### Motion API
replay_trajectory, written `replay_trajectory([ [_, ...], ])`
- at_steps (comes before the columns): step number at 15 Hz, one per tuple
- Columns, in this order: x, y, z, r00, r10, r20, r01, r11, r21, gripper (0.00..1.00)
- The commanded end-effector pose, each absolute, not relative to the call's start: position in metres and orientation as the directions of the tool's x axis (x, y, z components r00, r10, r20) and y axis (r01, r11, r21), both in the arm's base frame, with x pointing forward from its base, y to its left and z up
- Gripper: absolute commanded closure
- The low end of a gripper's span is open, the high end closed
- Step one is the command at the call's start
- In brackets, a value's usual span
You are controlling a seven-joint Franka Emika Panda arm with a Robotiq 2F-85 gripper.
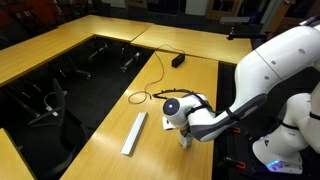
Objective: Pick up the pen from the cup and place it on the table
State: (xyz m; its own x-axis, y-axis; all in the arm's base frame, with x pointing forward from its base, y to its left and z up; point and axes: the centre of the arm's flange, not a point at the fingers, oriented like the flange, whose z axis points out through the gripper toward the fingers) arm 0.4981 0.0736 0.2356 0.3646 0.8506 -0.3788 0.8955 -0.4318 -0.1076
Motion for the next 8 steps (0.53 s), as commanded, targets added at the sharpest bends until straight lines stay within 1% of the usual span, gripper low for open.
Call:
replay_trajectory([
  [1, 0.501, 0.073, 0.230, 0.346, 0.842, -0.414, 0.905, -0.416, -0.089, 0.54],
  [2, 0.500, 0.073, 0.227, 0.342, 0.840, -0.421, 0.906, -0.414, -0.091, 0.60],
  [3, 0.499, 0.073, 0.226, 0.338, 0.839, -0.427, 0.906, -0.412, -0.092, 0.62],
  [4, 0.498, 0.074, 0.224, 0.335, 0.836, -0.435, 0.905, -0.414, -0.096, 0.62],
  [5, 0.497, 0.074, 0.223, 0.337, 0.830, -0.444, 0.904, -0.418, -0.095, 0.66],
  [6, 0.497, 0.075, 0.221, 0.339, 0.820, -0.461, 0.900, -0.425, -0.095, 0.62],
  [7, 0.497, 0.076, 0.219, 0.339, 0.816, -0.469, 0.898, -0.429, -0.097, 0.61],
  [8, 0.496, 0.077, 0.217, 0.337, 0.811, -0.478, 0.897, -0.430, -0.098, 0.63],
])
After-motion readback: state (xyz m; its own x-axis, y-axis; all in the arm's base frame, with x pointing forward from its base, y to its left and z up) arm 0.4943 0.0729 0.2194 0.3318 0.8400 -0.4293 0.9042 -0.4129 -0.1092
